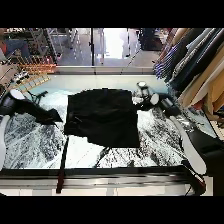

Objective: Fold the clothes and pants, and hang the long-sleeved shirts on hangers.

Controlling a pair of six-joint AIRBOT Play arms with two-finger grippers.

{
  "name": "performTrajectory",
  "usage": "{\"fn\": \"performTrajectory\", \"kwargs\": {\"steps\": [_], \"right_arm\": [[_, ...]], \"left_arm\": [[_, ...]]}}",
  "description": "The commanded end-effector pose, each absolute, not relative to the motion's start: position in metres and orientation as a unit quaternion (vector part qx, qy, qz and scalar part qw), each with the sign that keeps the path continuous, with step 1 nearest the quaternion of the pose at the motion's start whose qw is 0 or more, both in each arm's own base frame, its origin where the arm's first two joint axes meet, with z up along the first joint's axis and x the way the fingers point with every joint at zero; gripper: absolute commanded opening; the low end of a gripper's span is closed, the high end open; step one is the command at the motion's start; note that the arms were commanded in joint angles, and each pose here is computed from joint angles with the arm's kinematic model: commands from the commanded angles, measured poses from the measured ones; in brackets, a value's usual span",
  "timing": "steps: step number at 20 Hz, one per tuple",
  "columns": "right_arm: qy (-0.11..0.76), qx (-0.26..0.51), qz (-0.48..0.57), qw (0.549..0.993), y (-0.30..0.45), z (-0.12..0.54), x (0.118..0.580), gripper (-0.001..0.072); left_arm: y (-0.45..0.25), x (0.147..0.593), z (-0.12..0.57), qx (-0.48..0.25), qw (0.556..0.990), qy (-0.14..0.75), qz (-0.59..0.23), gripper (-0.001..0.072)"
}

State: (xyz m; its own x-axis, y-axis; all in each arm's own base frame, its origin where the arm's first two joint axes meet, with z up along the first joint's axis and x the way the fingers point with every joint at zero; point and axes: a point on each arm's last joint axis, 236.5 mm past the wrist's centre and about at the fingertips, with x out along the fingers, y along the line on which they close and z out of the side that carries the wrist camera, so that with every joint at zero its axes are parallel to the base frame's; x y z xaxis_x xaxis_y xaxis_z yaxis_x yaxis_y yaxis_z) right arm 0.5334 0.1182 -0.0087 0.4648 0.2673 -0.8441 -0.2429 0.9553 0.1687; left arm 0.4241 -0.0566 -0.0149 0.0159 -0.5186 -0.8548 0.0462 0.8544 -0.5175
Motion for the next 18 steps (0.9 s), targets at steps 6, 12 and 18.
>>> {"fn": "performTrajectory", "kwargs": {"steps": [6,12,18], "right_arm": [[0.636,0.163,0.169,0.735,0.045,-0.027,0.429,0.0516],[0.633,0.260,0.281,0.673,0.103,-0.046,0.331,0.0642],[0.631,0.250,0.331,0.656,0.137,-0.065,0.305,0.0619]], "left_arm": [[-0.115,0.371,-0.070,-0.230,0.617,0.715,-0.233,0.0494],[-0.109,0.397,-0.081,-0.258,0.653,0.689,-0.180,0.0494],[-0.104,0.410,-0.086,-0.272,0.668,0.675,-0.151,0.0494]]}}
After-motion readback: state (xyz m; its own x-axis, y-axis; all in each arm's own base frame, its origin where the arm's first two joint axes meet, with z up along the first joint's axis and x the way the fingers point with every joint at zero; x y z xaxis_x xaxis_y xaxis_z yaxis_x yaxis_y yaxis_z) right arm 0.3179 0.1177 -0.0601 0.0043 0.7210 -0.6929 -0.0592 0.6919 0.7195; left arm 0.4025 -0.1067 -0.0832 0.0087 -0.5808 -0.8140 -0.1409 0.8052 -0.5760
